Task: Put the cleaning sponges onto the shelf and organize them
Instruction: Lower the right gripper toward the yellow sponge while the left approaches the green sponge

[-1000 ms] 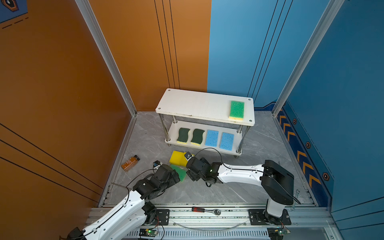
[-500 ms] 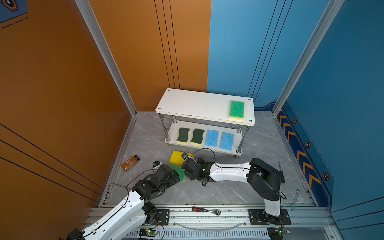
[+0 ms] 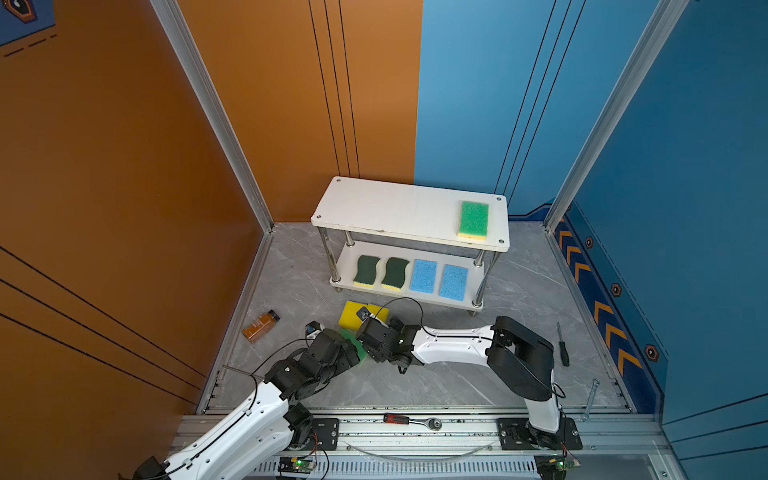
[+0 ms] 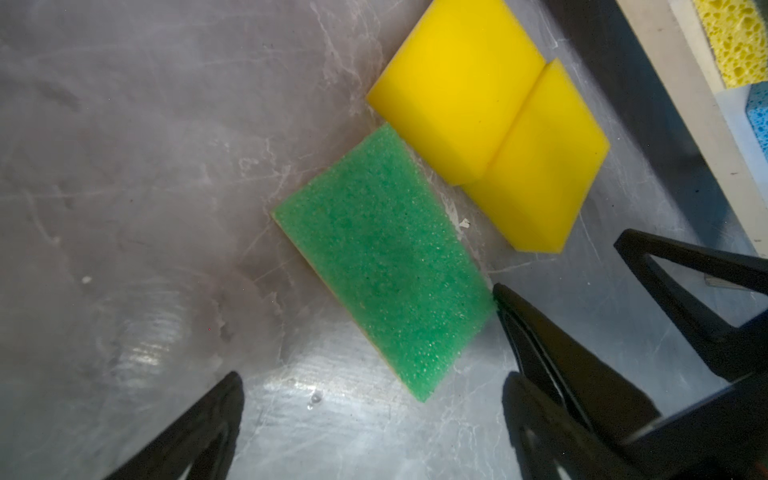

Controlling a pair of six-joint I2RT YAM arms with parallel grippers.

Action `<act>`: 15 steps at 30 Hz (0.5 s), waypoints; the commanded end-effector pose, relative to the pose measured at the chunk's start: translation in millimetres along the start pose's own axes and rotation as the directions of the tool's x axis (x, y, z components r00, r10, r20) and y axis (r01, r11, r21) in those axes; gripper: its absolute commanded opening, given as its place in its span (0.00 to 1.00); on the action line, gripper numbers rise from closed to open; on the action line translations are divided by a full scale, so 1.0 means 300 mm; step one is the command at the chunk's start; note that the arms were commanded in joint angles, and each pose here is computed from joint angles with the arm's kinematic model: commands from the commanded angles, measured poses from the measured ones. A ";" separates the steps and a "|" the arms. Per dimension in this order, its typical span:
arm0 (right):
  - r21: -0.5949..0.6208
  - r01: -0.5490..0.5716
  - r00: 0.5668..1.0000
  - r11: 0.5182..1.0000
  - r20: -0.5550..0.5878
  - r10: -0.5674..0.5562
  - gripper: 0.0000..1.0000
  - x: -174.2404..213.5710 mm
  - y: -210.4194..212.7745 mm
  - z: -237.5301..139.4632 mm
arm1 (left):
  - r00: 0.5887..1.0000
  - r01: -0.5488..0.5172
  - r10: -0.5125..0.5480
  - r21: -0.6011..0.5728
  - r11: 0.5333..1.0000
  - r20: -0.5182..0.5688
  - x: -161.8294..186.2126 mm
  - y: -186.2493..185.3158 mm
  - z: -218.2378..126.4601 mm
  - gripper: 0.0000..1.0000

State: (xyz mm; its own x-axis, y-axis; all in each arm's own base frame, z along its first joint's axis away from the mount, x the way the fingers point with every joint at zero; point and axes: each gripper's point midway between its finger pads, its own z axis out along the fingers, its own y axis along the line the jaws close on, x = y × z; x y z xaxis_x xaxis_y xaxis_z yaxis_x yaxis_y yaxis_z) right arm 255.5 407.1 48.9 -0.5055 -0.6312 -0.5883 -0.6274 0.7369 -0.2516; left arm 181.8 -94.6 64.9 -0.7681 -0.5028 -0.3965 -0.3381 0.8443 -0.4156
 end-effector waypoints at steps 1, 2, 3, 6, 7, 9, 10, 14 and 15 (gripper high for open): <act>0.039 0.024 0.999 0.999 -0.026 -0.023 0.85 0.015 -0.019 0.006 | 1.000 0.003 -0.003 -0.048 0.999 -0.004 0.016 0.046 0.015 0.98; 0.037 0.022 0.999 0.999 -0.027 -0.021 0.85 0.014 -0.021 0.005 | 1.000 0.003 -0.004 -0.048 0.999 -0.004 0.015 0.046 0.015 0.98; 0.031 0.021 0.999 0.999 -0.030 -0.020 0.85 0.015 -0.021 0.005 | 1.000 0.002 -0.002 -0.050 0.999 -0.004 0.016 0.047 0.016 0.98; 0.013 0.017 0.999 1.000 -0.032 -0.017 0.85 0.015 -0.008 0.007 | 1.000 0.002 -0.002 -0.053 0.999 -0.003 0.016 0.049 0.017 0.98; 0.007 0.018 0.999 1.000 -0.036 -0.018 0.85 0.018 -0.001 0.009 | 1.000 0.004 -0.004 -0.052 0.999 -0.003 0.015 0.049 0.016 0.98; 0.002 0.022 0.999 1.000 -0.036 -0.022 0.85 0.017 0.011 0.011 | 1.000 0.004 -0.004 -0.053 0.999 -0.006 0.018 0.051 0.017 0.98; -0.008 0.026 0.999 1.000 -0.036 -0.026 0.85 0.015 0.022 0.009 | 1.000 0.006 -0.007 -0.057 0.998 -0.006 0.018 0.053 0.017 0.98; -0.062 0.023 0.999 0.998 -0.036 -0.025 0.85 0.012 0.063 0.005 | 1.000 0.008 -0.008 -0.060 0.998 -0.006 0.019 0.056 0.018 0.98; -0.084 0.016 0.999 0.996 -0.033 -0.018 0.85 0.010 0.075 0.003 | 1.000 0.011 -0.011 -0.059 0.998 -0.005 0.018 0.054 0.017 0.98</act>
State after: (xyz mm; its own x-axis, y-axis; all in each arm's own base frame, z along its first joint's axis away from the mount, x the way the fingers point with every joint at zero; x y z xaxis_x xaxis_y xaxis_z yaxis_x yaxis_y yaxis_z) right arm 249.4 412.6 43.3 -0.5109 -0.6448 -0.5684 -0.6515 0.7219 -0.2334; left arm 179.6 -93.0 60.0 -0.7709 -0.5035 -0.3902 -0.3465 0.8454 -0.4064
